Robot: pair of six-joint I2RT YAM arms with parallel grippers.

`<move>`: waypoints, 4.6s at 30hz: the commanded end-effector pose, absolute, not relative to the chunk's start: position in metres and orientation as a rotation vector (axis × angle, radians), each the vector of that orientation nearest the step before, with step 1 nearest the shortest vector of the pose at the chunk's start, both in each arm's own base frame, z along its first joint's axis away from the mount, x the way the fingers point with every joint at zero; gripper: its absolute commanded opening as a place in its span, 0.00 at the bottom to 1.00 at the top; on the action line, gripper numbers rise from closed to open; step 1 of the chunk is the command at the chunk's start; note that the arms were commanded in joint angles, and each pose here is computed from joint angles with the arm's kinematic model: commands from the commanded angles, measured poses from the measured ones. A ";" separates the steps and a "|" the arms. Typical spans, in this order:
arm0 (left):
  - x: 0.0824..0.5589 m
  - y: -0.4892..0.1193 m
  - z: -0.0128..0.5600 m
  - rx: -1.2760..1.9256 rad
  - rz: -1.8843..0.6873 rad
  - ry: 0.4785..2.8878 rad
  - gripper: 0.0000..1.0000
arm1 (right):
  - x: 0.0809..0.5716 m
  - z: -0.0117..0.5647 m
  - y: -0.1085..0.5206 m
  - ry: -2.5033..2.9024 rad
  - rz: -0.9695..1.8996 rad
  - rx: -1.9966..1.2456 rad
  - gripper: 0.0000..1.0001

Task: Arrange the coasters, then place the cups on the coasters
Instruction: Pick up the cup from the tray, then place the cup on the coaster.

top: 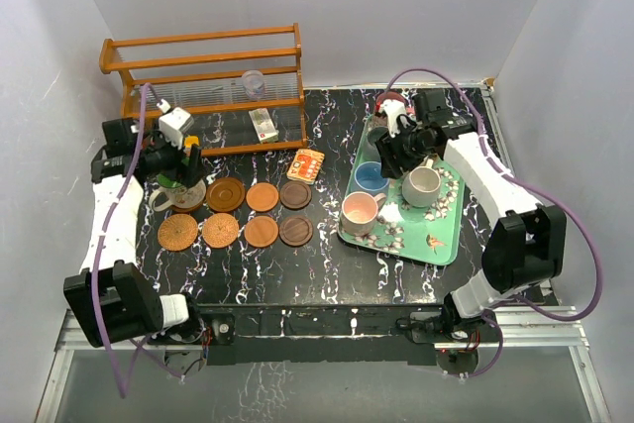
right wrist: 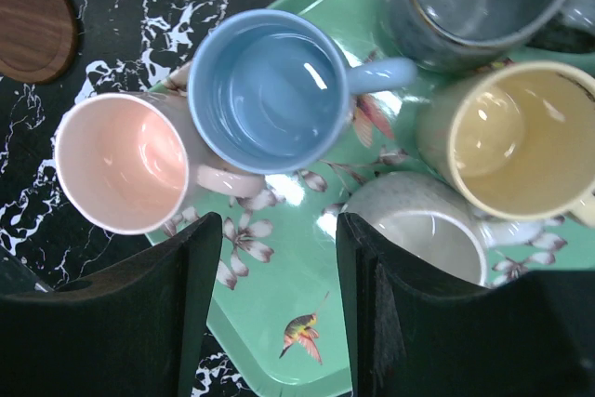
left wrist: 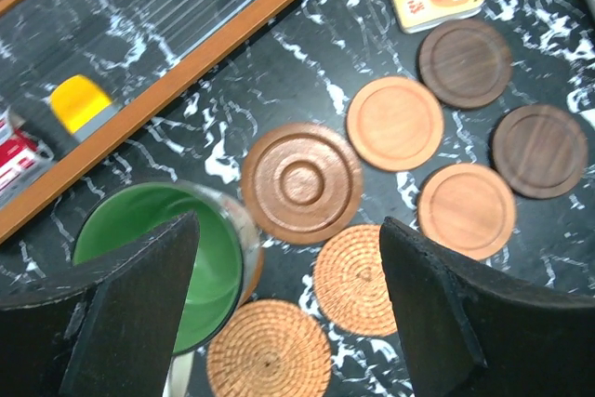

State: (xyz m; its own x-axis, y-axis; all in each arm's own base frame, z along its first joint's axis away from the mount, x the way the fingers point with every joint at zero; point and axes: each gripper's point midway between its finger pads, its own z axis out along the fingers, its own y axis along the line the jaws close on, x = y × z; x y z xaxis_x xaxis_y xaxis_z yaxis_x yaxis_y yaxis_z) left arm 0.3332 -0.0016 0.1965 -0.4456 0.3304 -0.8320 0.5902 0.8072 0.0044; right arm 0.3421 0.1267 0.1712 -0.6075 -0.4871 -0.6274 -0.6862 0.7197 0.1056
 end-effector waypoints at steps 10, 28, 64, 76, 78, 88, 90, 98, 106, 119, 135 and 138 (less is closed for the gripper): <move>0.345 -0.086 0.200 0.715 -0.476 2.088 0.86 | 0.362 0.161 0.148 2.319 0.403 -0.799 0.50; 0.314 -0.141 0.177 1.018 -0.552 1.995 0.90 | 0.338 0.154 0.177 2.206 0.249 -1.104 0.55; 0.309 -0.144 0.175 1.051 -0.527 1.963 0.92 | 0.397 0.112 0.143 2.455 0.091 -0.631 0.15; 0.309 -0.145 0.174 1.081 -0.517 1.954 0.93 | 0.403 0.115 0.144 2.448 0.073 -0.734 0.00; 0.308 -0.146 0.175 1.091 -0.522 1.945 0.93 | 0.404 0.121 0.146 2.423 0.081 -0.764 0.00; 0.305 -0.158 0.183 1.182 -0.598 1.883 0.93 | 0.416 0.156 0.154 2.300 0.088 -0.895 0.00; 0.307 -0.159 0.186 1.191 -0.598 1.866 0.93 | 0.418 0.175 0.154 2.253 0.082 -0.890 0.00; 0.309 -0.168 0.200 1.207 -0.639 1.801 0.92 | 0.421 0.211 0.160 2.166 0.115 -0.944 0.00; 0.299 -0.182 0.222 1.255 -0.744 1.704 0.92 | 0.409 0.270 0.186 1.982 0.269 -1.068 0.00; 0.280 -0.201 0.263 1.457 -0.925 1.478 0.81 | 0.329 0.316 0.252 1.567 0.617 -1.492 0.00; 0.226 -0.255 0.267 1.608 -1.231 1.333 0.64 | 0.234 0.295 0.326 1.303 0.733 -1.827 0.00; 0.213 -0.260 0.259 1.636 -1.262 1.330 0.56 | 0.230 0.296 0.330 1.281 0.739 -1.829 0.00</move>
State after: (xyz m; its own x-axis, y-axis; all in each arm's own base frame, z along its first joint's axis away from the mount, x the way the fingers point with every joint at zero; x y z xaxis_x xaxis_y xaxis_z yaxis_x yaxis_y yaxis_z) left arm 0.2404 -0.2495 0.2509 -0.0217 0.3625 -0.9317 0.9826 -0.1643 -0.0868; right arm 0.2343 0.3174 0.2595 0.2296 -0.6077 -0.7602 -0.9722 -0.1806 -0.1492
